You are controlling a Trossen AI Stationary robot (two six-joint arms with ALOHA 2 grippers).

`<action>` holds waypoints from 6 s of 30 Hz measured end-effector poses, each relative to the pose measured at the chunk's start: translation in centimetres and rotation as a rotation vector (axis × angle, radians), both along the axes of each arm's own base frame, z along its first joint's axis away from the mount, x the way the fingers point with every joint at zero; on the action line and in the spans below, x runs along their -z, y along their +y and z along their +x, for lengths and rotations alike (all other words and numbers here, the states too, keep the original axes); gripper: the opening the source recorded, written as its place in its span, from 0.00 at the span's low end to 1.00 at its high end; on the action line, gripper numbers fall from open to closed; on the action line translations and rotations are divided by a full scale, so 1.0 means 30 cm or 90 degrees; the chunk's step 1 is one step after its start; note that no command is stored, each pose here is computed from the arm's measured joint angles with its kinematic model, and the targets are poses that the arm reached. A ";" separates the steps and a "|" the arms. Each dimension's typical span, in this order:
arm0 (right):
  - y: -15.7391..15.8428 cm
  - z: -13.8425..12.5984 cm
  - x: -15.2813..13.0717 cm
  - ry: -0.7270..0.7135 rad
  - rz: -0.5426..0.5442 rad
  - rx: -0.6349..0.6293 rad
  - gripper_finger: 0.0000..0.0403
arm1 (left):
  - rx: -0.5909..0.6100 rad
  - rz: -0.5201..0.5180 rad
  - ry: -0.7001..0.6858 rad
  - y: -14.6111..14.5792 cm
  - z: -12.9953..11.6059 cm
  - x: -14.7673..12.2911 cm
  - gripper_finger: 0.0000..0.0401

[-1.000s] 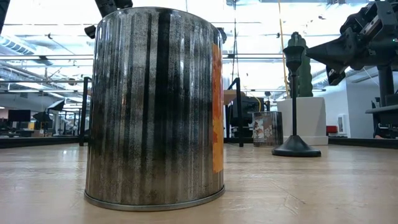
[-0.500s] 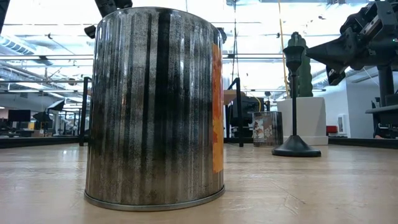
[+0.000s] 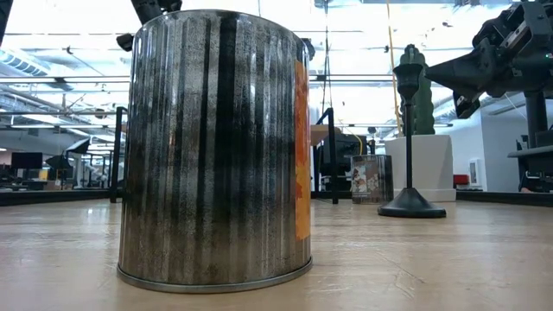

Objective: Pick & Place candle stick holders
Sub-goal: Put the left black candle holder on the shelf

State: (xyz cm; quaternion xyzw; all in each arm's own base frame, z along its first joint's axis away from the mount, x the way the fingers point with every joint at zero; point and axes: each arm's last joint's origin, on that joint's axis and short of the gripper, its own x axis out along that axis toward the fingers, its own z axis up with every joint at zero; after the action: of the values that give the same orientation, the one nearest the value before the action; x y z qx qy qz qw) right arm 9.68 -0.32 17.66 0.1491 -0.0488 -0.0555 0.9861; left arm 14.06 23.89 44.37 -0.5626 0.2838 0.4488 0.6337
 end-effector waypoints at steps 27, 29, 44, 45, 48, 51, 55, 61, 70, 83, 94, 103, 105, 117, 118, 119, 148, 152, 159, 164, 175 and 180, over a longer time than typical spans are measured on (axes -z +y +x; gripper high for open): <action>0.000 0.000 0.000 0.000 0.000 0.000 0.00 | 0.200 0.064 -0.221 -0.494 -0.046 -0.242 0.37; 0.000 0.000 0.000 0.000 0.000 0.000 0.00 | 0.193 0.046 -0.219 -0.543 -0.040 -0.241 0.37; 0.000 0.000 0.000 0.000 0.000 0.000 0.00 | 0.420 -0.160 -0.100 -0.830 0.100 -0.094 0.37; 0.000 0.000 0.000 0.000 0.000 0.000 0.00 | 0.441 -0.177 -0.089 -0.852 0.103 -0.080 0.37; 0.000 0.000 0.000 0.000 0.000 0.000 0.00 | 0.494 -0.227 -0.042 -0.919 0.108 -0.034 0.37; 0.000 0.000 0.000 0.000 0.000 0.000 0.00 | 0.546 -0.259 0.017 -0.988 0.102 0.022 0.37; 0.000 0.000 0.000 0.000 0.000 0.000 0.00 | 0.598 -0.282 0.096 -1.067 0.065 0.096 0.37; 0.000 0.000 0.000 0.000 0.000 0.000 0.00 | 0.608 -0.291 0.177 -1.134 -0.027 0.164 0.37; 0.000 0.000 0.000 -0.002 0.020 -0.002 0.00 | 0.542 -0.211 0.224 -1.164 -0.109 0.237 0.37; 0.000 0.000 0.000 -0.002 0.020 -0.002 0.00 | 0.538 -0.123 0.277 -1.224 -0.055 0.311 0.37; 0.000 0.000 0.000 -0.002 0.021 -0.002 0.00 | 0.554 -0.088 0.327 -1.272 -0.006 0.360 0.37; 0.000 0.000 0.000 -0.003 0.021 -0.002 0.00 | 0.501 -0.111 0.407 -1.278 -0.009 0.442 0.33; 0.000 0.000 0.000 -0.003 0.021 -0.002 0.00 | 0.495 -0.120 0.424 -1.277 -0.013 0.458 0.31; 0.000 0.000 0.000 -0.003 0.021 -0.002 0.00 | 0.493 -0.121 0.384 -1.288 0.002 0.463 0.30; 0.000 0.000 0.000 -0.003 0.021 -0.002 0.00 | 0.494 -0.123 0.379 -1.290 0.004 0.463 0.30; 0.000 0.000 0.000 -0.003 0.021 -0.002 0.00 | 0.495 -0.124 0.375 -1.291 0.005 0.463 0.30; 0.000 0.000 0.000 -0.005 0.041 -0.004 0.00 | 0.498 -0.129 0.360 -1.306 0.021 0.532 0.30; 0.000 0.000 0.000 -0.006 0.045 -0.004 0.00 | 0.497 -0.127 0.363 -1.305 0.020 0.533 0.24; 0.000 0.000 0.000 -0.006 0.045 -0.004 0.00 | 0.500 -0.123 0.357 -1.304 0.020 0.531 0.04; 0.000 0.000 0.000 -0.006 0.045 -0.004 0.00 | 0.500 -0.125 0.361 -1.304 0.019 0.532 0.05; 0.000 0.000 0.000 -0.006 0.045 -0.004 0.00 | 0.495 -0.140 0.297 -1.272 0.013 0.467 0.04; 0.000 0.000 0.000 -0.006 0.045 -0.004 0.00 | 0.464 -0.113 0.216 -1.230 0.029 0.395 0.04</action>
State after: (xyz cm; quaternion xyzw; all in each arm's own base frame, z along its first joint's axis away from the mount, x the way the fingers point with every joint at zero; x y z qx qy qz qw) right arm 9.68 -0.31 17.66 0.1842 -0.0509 -0.0533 0.9801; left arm 14.93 -13.01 32.51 -0.3957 0.6027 0.2554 0.6442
